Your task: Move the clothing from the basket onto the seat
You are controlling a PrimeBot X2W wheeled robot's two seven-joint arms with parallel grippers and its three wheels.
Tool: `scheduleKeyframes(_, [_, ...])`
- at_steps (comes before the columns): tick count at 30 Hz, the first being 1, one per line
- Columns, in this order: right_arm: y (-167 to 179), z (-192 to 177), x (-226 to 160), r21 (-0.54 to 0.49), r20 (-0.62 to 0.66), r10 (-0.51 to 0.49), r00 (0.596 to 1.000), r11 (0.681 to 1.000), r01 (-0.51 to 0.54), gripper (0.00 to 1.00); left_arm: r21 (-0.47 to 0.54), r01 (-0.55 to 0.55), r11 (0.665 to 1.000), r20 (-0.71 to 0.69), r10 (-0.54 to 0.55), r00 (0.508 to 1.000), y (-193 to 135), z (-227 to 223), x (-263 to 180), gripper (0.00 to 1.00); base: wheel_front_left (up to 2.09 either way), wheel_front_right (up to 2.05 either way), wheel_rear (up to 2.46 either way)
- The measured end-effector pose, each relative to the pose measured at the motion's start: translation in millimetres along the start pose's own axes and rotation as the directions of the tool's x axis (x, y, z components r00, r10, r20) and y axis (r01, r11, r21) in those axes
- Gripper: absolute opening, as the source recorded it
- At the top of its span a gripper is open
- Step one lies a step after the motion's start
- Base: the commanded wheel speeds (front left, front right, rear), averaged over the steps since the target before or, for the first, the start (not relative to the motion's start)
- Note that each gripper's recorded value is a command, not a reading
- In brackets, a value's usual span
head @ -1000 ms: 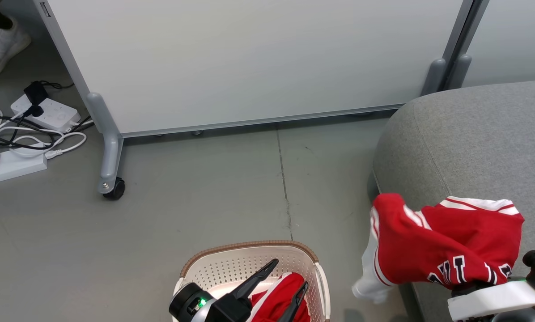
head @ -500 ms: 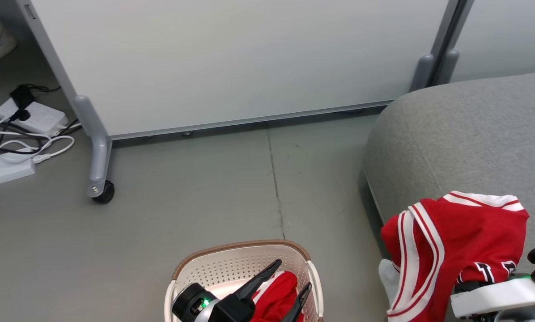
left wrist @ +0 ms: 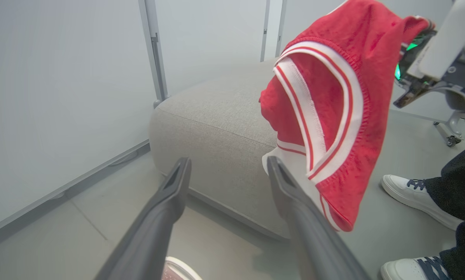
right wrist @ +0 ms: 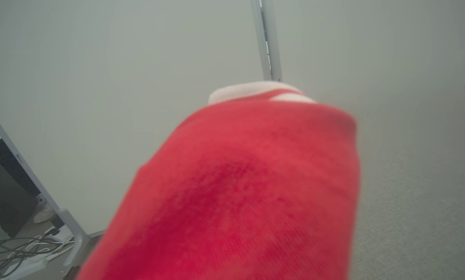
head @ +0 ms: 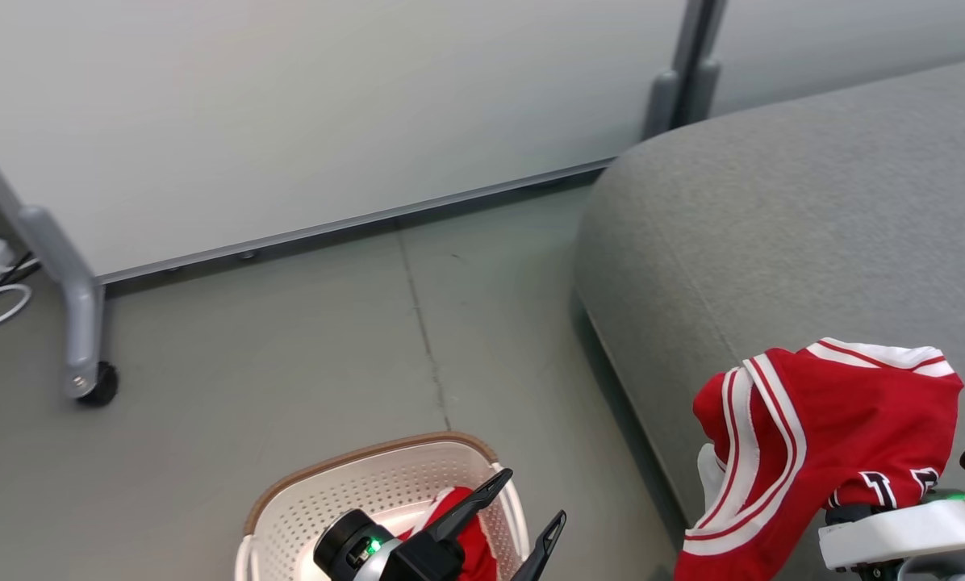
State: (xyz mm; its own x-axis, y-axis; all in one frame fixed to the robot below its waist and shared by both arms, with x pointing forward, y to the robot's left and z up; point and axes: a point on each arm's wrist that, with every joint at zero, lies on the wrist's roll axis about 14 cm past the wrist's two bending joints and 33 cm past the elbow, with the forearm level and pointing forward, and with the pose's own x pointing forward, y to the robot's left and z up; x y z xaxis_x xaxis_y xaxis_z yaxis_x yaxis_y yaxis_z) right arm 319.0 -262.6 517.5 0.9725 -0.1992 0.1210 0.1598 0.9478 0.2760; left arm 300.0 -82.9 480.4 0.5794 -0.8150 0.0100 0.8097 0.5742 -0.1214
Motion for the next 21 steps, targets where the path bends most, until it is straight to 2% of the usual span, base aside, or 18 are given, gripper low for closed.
scheduleKeyframes(13, [-44, 10, -35, -0.015, 0.02, -0.159, 0.987, 0.987, 0.159, 0.0, -0.02, 0.161, 0.987, -0.015, -0.161, 0.987, -36, -6, 25, 1.0, 0.0, 0.0, 0.0])
scheduleKeyframes(21, [-58, 12, -48, -0.024, 0.021, -0.215, 0.976, 0.976, 0.216, 0.0, -0.034, 0.221, 0.975, -0.021, -0.222, 0.975, -48, -10, 35, 1.0, 0.0, 0.0, 0.0])
